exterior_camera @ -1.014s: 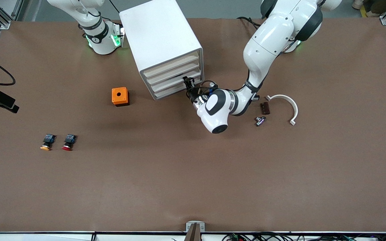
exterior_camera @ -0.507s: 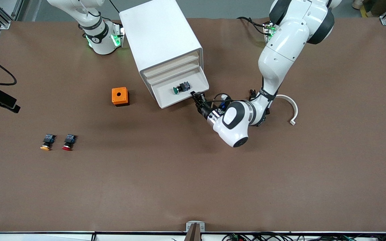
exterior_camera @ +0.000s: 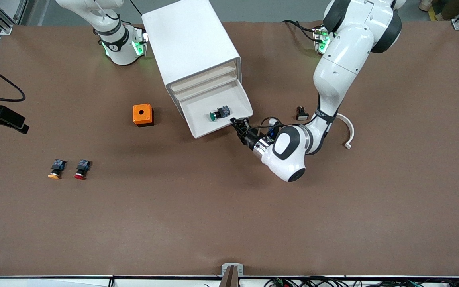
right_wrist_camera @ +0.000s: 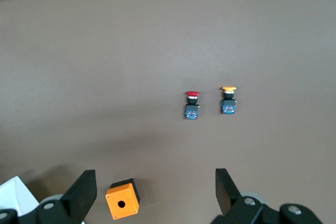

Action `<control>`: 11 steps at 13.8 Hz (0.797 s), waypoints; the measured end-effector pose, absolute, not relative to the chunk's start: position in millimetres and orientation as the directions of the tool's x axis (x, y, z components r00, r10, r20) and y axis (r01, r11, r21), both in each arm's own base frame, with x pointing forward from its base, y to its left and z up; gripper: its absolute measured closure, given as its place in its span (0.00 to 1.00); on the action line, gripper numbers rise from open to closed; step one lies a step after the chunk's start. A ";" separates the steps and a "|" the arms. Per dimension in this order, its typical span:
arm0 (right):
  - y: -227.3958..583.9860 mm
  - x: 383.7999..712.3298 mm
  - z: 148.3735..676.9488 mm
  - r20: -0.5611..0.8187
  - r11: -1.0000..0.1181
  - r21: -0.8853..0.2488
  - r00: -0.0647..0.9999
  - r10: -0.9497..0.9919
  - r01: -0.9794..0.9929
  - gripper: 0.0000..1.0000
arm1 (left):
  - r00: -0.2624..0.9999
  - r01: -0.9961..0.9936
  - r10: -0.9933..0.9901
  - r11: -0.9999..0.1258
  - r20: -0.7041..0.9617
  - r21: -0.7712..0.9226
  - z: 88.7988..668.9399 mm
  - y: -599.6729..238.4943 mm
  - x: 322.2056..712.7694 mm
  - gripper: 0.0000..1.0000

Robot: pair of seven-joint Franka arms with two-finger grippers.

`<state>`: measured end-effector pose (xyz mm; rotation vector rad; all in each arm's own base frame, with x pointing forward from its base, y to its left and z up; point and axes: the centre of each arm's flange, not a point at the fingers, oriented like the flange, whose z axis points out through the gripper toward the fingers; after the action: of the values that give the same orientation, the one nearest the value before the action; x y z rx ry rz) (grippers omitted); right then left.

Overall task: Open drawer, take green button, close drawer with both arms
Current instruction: 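Grip the drawer front with the left gripper and pull it open, then hold the drawer open while the right gripper reaches the green button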

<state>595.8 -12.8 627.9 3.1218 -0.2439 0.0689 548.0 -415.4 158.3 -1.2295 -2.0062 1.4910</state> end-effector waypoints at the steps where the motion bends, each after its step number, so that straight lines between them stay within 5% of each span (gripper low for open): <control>1: 0.9 595.2 627.2 0.038 -0.985 0.005 0.984 -0.173 -0.173 0.00 | -0.560 0.437 0.800 0.063 -0.216 -0.897 158.2 -413.4 550.0 0.85; 7: 89.9 580.0 620.5 -0.028 -0.913 0.032 0.913 -0.407 -0.406 0.00 | -0.571 0.471 0.777 0.045 -0.266 -0.881 159.3 -392.0 568.1 0.81; 11: 121.8 573.4 614.8 -0.042 -0.857 0.054 0.856 -0.515 -0.512 0.00 | -0.561 0.508 0.767 0.019 -0.313 -0.861 167.9 -387.4 579.2 0.39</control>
<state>573.4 121.8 614.8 2.9872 -0.8266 -0.0848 579.2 -387.4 167.9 -1.3223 -2.0547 1.5596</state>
